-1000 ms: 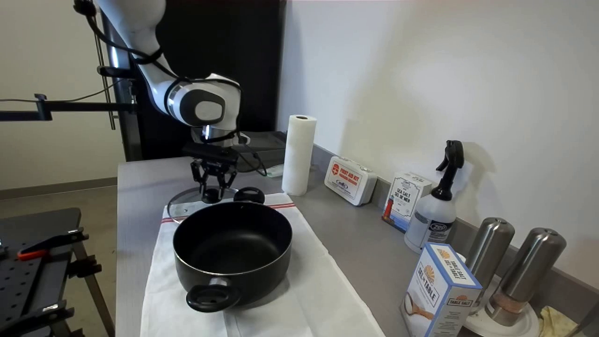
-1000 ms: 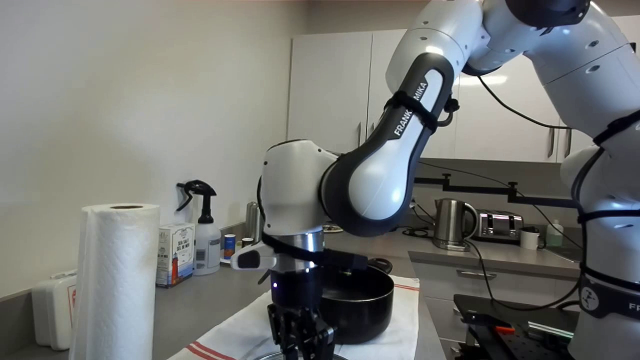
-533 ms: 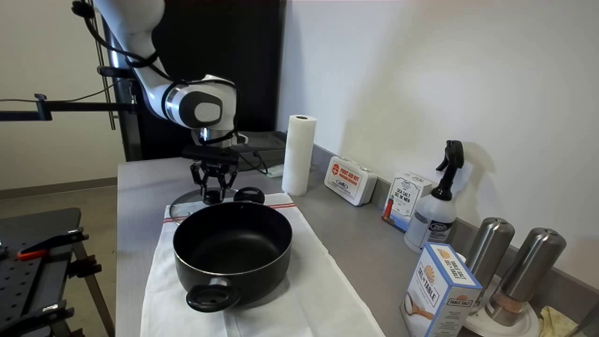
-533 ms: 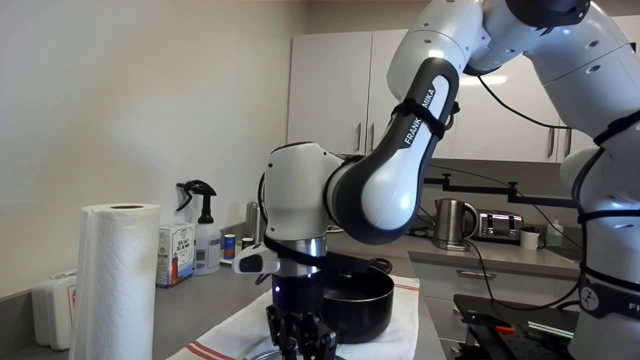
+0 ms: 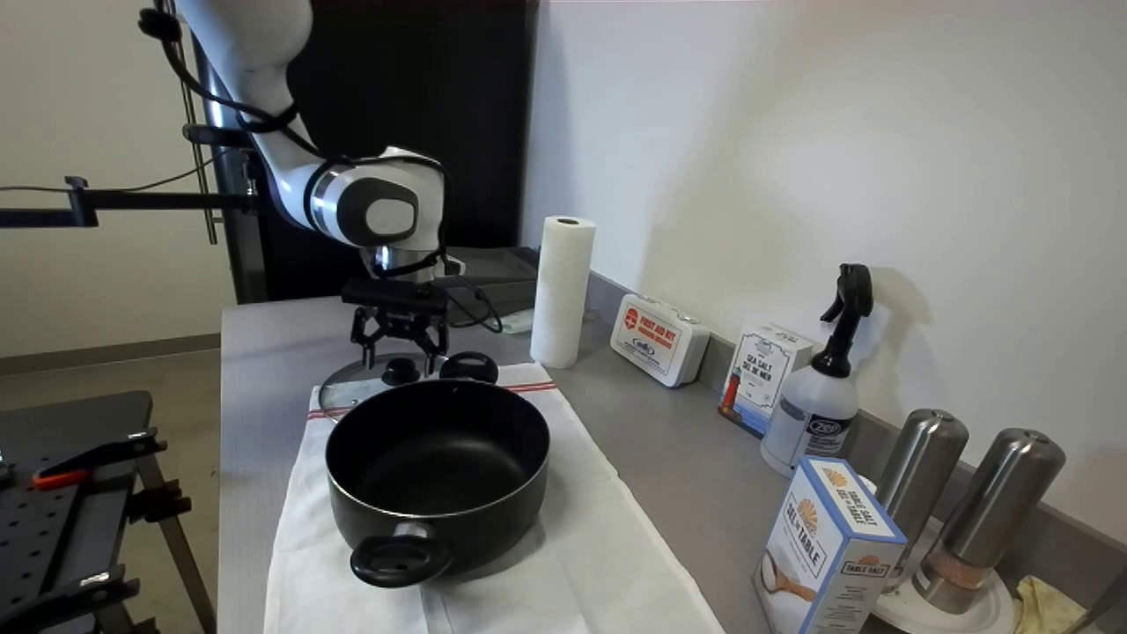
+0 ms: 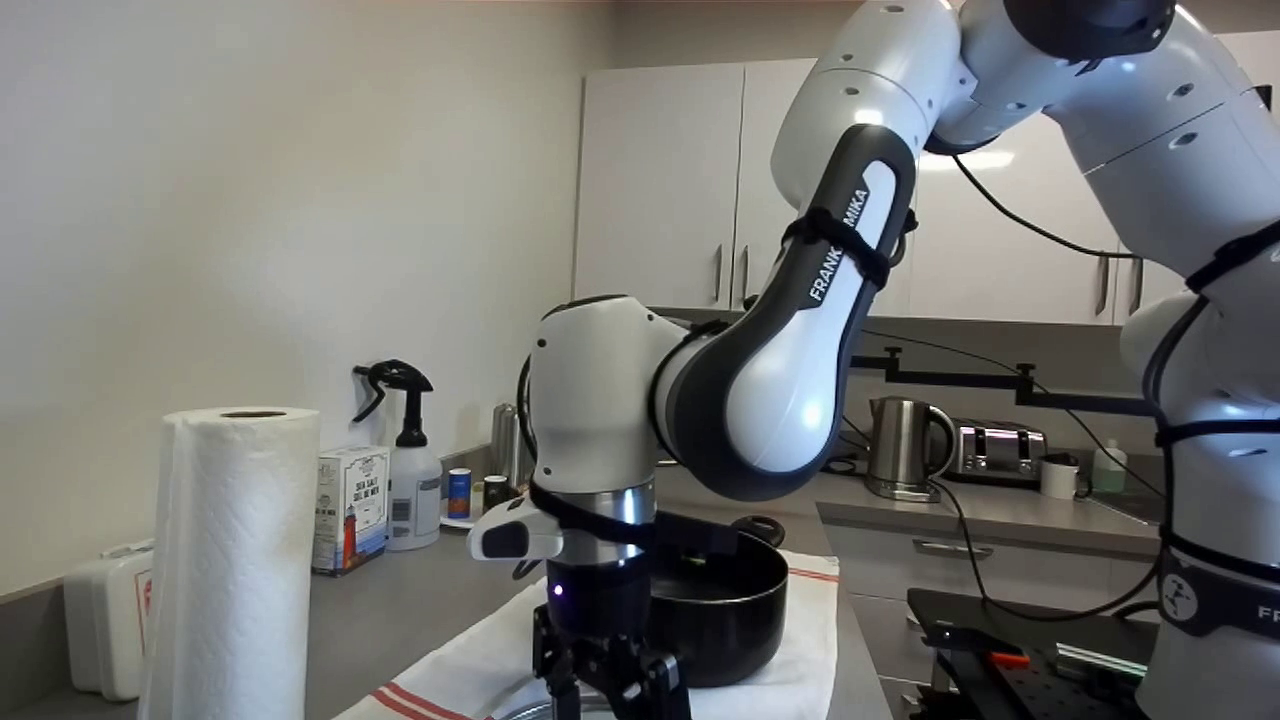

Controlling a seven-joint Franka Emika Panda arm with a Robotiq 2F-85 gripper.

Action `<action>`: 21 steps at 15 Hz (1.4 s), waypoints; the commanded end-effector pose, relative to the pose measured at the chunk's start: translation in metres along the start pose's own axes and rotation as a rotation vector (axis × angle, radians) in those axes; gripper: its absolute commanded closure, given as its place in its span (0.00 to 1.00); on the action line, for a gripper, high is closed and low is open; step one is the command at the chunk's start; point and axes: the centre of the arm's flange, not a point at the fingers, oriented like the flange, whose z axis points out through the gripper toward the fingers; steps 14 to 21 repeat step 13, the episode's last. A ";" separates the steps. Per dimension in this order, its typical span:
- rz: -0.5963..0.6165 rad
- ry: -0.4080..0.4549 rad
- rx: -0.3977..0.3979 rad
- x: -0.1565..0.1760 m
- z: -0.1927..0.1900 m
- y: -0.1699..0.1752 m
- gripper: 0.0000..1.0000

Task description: Remove the glass lid from the black pot and put it on the table

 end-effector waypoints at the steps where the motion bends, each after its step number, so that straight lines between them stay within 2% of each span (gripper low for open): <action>1: -0.009 0.031 -0.018 -0.003 -0.017 -0.007 0.00; 6: -0.019 0.086 -0.062 -0.003 -0.064 -0.013 0.00; 7: -0.009 0.066 -0.066 -0.004 -0.074 -0.014 0.00; 13: -0.009 0.107 -0.071 -0.016 -0.119 -0.021 0.00; 21: -0.009 0.107 -0.071 -0.016 -0.119 -0.021 0.00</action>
